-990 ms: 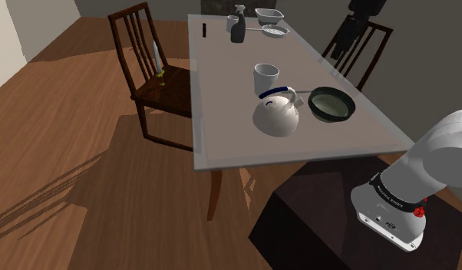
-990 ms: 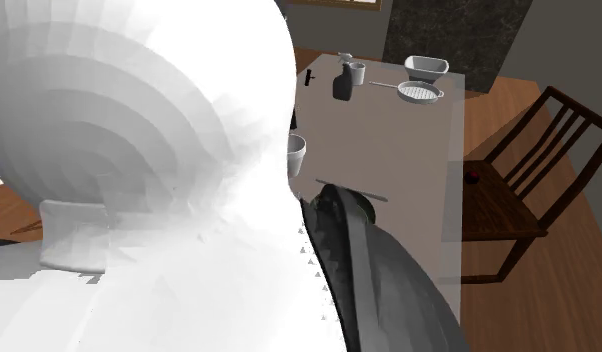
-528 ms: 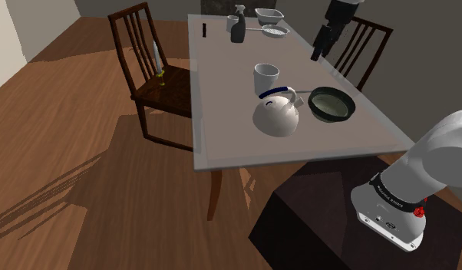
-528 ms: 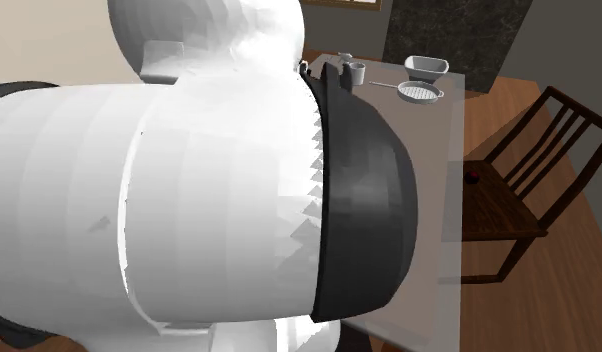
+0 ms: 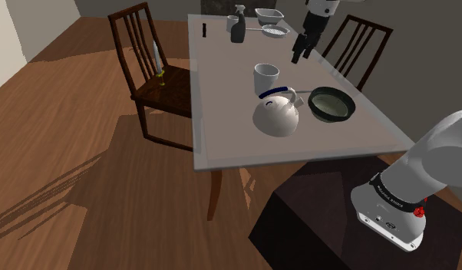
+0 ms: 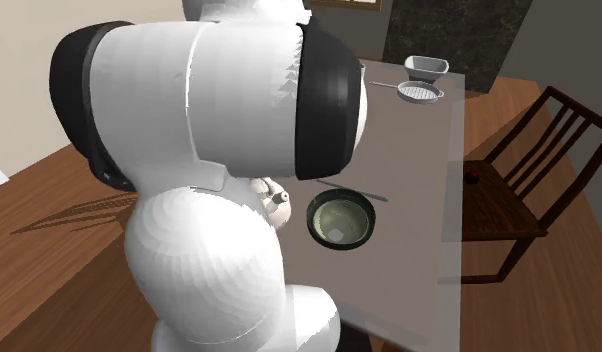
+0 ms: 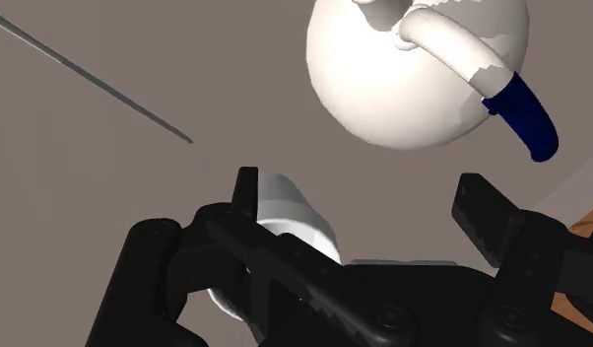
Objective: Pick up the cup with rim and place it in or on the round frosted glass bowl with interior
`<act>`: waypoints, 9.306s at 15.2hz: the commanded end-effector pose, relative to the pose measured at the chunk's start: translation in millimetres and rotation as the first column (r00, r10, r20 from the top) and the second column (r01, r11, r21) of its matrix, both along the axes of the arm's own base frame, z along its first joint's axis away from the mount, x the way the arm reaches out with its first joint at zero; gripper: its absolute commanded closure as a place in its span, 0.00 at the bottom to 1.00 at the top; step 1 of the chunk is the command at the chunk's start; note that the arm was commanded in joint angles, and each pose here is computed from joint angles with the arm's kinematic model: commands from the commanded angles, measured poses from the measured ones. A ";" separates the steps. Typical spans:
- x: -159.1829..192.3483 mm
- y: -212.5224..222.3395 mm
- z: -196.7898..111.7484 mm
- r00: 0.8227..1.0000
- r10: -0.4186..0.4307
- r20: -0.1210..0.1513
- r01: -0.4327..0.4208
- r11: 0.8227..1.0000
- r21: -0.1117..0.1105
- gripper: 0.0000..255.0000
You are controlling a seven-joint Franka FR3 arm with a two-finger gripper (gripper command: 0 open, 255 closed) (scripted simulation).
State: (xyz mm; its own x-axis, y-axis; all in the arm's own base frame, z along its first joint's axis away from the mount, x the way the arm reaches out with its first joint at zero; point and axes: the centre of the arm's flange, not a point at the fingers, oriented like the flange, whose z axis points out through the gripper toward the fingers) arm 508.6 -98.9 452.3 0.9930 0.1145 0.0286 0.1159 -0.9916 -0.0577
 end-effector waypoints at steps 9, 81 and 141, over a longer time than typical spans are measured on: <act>101.8 -46.9 -71.8 1.000 -0.022 0.005 0.022 1.000 0.017 0.00; 56.4 -109.0 38.7 0.999 -0.033 0.008 0.033 0.999 0.025 1.00; -152.2 -203.2 5.7 0.999 -0.033 0.008 0.033 0.999 0.025 0.00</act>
State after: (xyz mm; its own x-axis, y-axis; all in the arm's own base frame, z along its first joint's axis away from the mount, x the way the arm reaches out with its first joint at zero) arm 356.3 -301.7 457.4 0.9959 0.0807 0.0400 0.0838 -0.9932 -0.0814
